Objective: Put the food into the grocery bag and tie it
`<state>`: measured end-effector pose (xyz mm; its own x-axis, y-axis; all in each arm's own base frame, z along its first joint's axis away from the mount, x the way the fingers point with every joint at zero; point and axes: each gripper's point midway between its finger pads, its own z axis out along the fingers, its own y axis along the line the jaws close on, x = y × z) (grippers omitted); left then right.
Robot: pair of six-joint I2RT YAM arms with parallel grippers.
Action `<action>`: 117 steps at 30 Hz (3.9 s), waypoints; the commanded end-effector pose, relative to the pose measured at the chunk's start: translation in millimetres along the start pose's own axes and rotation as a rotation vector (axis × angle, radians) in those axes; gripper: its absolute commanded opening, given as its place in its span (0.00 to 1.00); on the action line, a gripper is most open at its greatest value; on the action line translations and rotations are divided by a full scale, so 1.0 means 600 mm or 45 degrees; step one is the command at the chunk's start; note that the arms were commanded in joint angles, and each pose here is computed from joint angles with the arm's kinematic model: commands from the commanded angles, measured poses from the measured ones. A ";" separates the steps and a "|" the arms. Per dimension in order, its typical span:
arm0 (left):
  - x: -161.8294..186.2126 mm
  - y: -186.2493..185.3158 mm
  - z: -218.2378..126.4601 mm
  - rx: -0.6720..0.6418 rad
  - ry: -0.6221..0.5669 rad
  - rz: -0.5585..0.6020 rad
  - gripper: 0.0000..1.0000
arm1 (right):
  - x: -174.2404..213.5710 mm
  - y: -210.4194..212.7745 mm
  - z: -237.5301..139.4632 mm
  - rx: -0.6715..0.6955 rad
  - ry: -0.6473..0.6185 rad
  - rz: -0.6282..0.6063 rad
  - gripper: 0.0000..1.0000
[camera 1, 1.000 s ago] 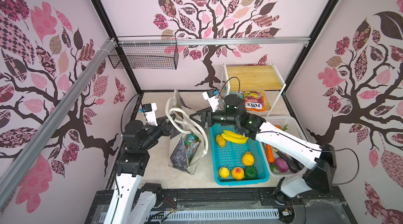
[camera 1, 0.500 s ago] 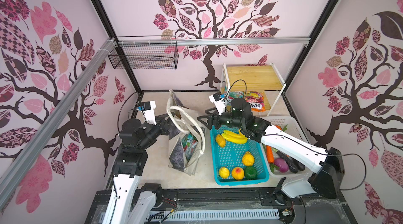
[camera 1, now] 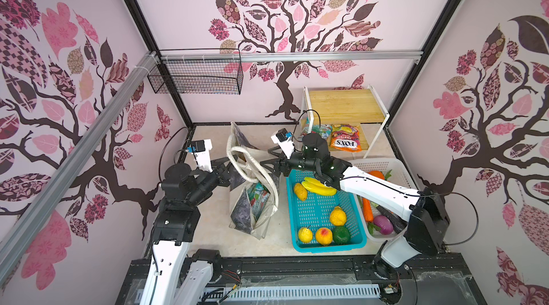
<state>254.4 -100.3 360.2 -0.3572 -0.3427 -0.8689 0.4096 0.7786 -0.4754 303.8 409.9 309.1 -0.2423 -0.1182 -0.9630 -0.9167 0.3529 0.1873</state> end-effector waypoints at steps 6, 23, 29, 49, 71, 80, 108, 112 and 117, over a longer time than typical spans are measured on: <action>-0.051 -0.044 -0.030 0.070 -0.113 0.101 0.00 | -0.049 -0.015 0.006 -0.181 -0.110 -0.031 0.69; -0.047 -0.027 -0.017 0.035 -0.110 0.083 0.00 | -0.025 0.075 0.018 -0.554 -0.153 -0.163 0.65; -0.046 -0.031 -0.016 0.060 -0.121 0.102 0.00 | -0.041 0.107 0.015 -0.633 -0.166 -0.156 0.65; -0.018 0.012 -0.003 -0.064 -0.056 0.073 0.00 | -0.094 0.194 0.012 -0.737 -0.226 -0.138 0.70; -0.002 0.041 0.004 -0.152 0.002 0.054 0.00 | -0.109 0.228 0.014 -0.689 -0.173 -0.017 0.59; 0.002 0.047 0.008 -0.157 0.016 0.035 0.00 | -0.100 0.239 0.035 -0.683 -0.158 0.007 0.44; -0.004 0.070 0.005 -0.231 -0.024 -0.064 0.00 | -0.061 0.138 0.030 -0.317 -0.133 0.113 0.00; -0.010 0.088 0.001 -0.314 -0.034 -0.086 0.00 | -0.053 0.088 0.001 -0.135 -0.113 0.130 0.00; -0.038 0.105 -0.020 -0.459 -0.085 -0.098 0.00 | -0.032 0.047 -0.026 0.080 -0.074 0.158 0.00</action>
<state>278.6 -58.9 327.2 -0.3997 -0.4050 -0.8223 0.1438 0.8583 -0.4926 263.9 429.2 338.5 -0.3317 -0.0115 -0.9433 -0.9065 0.2806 0.3154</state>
